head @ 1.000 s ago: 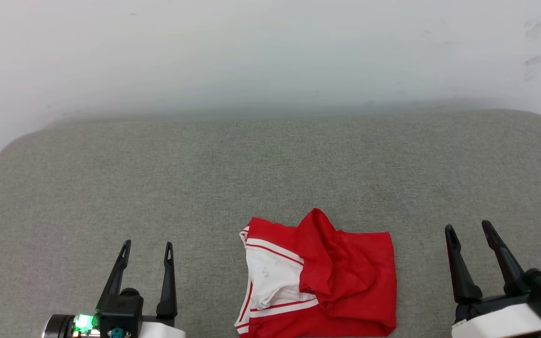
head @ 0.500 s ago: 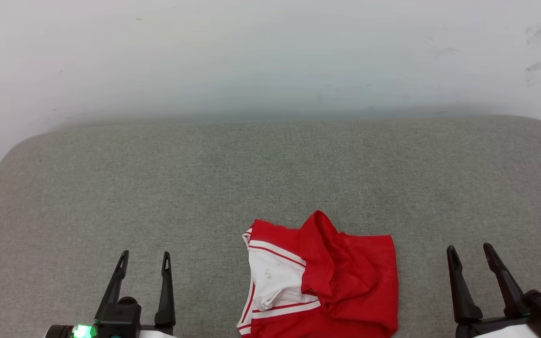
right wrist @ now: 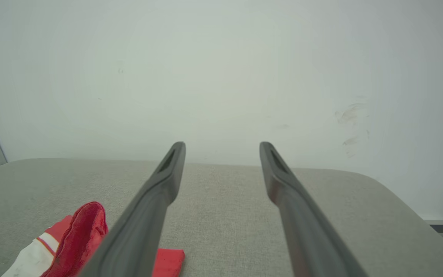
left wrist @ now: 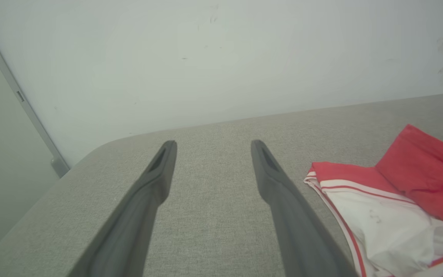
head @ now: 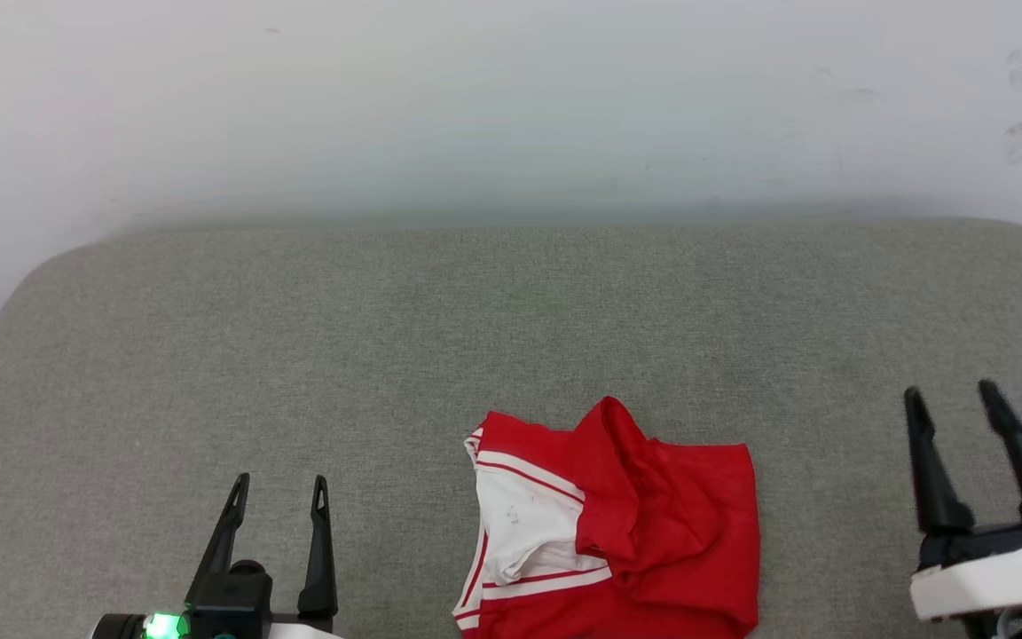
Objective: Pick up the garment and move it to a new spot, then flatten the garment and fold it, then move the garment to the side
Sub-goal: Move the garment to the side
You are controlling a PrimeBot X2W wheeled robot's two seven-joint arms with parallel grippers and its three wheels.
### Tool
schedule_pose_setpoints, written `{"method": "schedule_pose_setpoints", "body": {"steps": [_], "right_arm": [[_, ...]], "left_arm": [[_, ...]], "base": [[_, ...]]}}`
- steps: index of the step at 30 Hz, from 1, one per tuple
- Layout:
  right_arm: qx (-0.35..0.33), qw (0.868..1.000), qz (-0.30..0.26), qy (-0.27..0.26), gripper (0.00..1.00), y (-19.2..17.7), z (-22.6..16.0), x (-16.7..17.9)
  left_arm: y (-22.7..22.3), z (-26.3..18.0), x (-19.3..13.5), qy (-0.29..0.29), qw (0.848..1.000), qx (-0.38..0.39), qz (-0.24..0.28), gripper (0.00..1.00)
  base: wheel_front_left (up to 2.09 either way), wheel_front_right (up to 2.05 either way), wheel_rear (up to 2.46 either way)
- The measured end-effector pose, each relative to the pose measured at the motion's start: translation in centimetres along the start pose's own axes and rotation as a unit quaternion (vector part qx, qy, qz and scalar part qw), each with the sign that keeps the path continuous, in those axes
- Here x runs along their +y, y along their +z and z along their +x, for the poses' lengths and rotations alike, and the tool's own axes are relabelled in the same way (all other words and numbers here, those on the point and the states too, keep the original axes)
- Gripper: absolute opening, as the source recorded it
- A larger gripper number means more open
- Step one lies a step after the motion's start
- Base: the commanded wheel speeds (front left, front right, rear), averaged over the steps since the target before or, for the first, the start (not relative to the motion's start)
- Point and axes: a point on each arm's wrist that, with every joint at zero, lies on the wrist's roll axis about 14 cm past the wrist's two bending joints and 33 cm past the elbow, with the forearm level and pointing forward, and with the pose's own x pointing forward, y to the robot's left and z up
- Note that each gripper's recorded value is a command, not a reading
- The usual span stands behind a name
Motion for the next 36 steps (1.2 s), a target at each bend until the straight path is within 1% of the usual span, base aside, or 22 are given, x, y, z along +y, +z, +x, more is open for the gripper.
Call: {"method": "schedule_pose_setpoints", "body": {"steps": [4,7,10,12,14,16,17,19,23,26,30,32,36], "right_arm": [[-0.036,0.999,-0.024,0.007,1.00,2.8,2.5,-1.4],[-0.038,0.999,-0.033,0.019,1.00,4.3,4.6,-1.9],[0.007,0.998,-0.037,0.045,1.00,3.8,6.2,-1.6],[0.058,0.996,-0.024,0.063,1.00,2.7,7.0,-1.2],[0.103,0.991,-0.015,0.086,1.00,1.7,7.5,-0.5],[0.151,0.983,-0.003,0.107,1.00,0.6,7.7,0.2],[0.180,0.977,0.002,0.117,1.00,-0.3,7.6,0.6],[0.246,0.959,0.023,0.137,1.00,-2.4,6.9,1.5],[0.363,0.916,0.056,0.159,1.00,-6.4,4.9,2.5],[0.424,0.887,0.082,0.163,1.00,-8.6,3.5,2.9],[0.486,0.850,0.106,0.172,1.00,-11.3,1.6,3.7],[0.506,0.837,0.115,0.175,1.00,-12.4,1.0,4.1],[0.533,0.817,0.129,0.178,1.00,-14.4,0.3,5.0]], "left_arm": [[-0.1,0.0,0.0,0.002,1.000,0.002,0.001,1.00],[-0.4,0.0,0.1,0.004,1.000,0.006,0.001,1.00],[-0.6,0.1,0.2,0.005,1.000,0.009,0.001,1.00],[-0.6,0.3,0.2,0.005,1.000,0.009,0.000,1.00],[-0.7,0.4,0.2,0.006,1.000,0.011,0.000,1.00],[-0.9,0.6,0.1,0.007,1.000,0.014,-0.002,1.00],[-0.9,0.7,0.1,0.007,1.000,0.014,-0.003,1.00],[-1.0,0.9,0.0,0.008,1.000,0.015,-0.004,1.00],[-1.2,1.2,-0.1,0.009,1.000,0.018,-0.004,1.00],[-1.3,1.4,-0.1,0.011,1.000,0.020,-0.006,1.00],[-1.6,1.6,0.4,0.018,1.000,0.024,-0.005,1.00],[-1.9,1.5,0.5,0.021,0.999,0.030,-0.004,1.00],[-2.4,1.9,0.7,0.024,0.999,0.035,-0.003,1.00]], "base": [[0.00,0.00,0.00],[0.00,0.00,0.00],[0.00,0.00,0.00],[0.00,0.00,0.00],[0.00,0.00,0.00],[0.00,0.00,0.00],[0.00,0.00,0.00],[0.00,0.00,0.00],[0.00,0.00,0.00],[0.00,0.00,0.00],[0.00,0.00,0.00],[0.00,0.00,0.00],[0.00,0.00,0.00]]}}
